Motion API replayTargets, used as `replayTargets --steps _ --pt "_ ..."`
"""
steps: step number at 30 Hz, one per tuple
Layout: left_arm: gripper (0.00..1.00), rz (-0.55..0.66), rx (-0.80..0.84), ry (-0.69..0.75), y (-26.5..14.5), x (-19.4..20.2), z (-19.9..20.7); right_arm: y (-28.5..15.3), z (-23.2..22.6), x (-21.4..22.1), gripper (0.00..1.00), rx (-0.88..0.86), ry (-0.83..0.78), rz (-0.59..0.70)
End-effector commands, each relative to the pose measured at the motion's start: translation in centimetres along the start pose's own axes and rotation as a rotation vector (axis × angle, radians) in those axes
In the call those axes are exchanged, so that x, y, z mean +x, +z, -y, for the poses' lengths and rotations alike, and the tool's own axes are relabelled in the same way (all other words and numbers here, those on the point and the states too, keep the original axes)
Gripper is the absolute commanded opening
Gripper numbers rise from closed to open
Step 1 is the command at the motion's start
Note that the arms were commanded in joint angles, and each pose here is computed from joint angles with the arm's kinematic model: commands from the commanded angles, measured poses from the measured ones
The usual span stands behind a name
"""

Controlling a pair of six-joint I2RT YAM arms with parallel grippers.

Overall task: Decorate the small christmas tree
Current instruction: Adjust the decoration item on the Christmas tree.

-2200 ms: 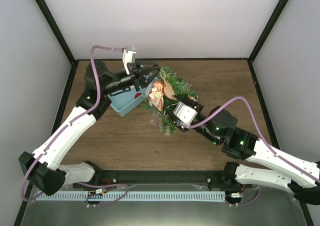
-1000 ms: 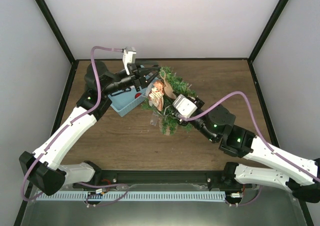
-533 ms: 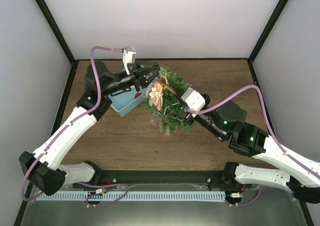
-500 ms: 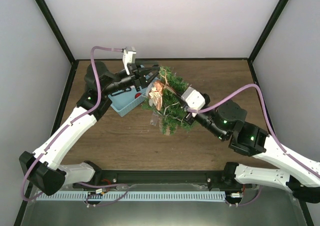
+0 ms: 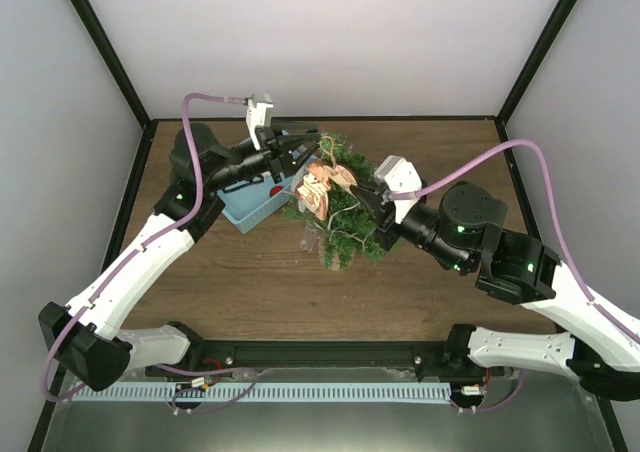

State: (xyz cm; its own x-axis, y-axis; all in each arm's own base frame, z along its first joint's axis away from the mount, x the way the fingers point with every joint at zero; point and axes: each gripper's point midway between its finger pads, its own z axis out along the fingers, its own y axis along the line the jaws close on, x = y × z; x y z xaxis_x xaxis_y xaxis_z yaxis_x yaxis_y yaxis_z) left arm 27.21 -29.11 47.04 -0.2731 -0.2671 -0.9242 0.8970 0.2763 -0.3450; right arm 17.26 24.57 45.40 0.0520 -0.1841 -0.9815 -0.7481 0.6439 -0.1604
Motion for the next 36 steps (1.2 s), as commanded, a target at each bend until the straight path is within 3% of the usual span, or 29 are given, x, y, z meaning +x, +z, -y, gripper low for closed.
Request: replayTargets --steps 1,36 --pt "0.41 0.020 0.012 0.016 0.0 -0.3 0.4 -1.3 1.3 -1.6 0.02 0.040 0.047 0.011" --pt "0.41 0.012 0.005 0.017 0.2 0.1 0.6 -1.4 4.5 -1.1 0.04 0.198 -0.075 -0.121"
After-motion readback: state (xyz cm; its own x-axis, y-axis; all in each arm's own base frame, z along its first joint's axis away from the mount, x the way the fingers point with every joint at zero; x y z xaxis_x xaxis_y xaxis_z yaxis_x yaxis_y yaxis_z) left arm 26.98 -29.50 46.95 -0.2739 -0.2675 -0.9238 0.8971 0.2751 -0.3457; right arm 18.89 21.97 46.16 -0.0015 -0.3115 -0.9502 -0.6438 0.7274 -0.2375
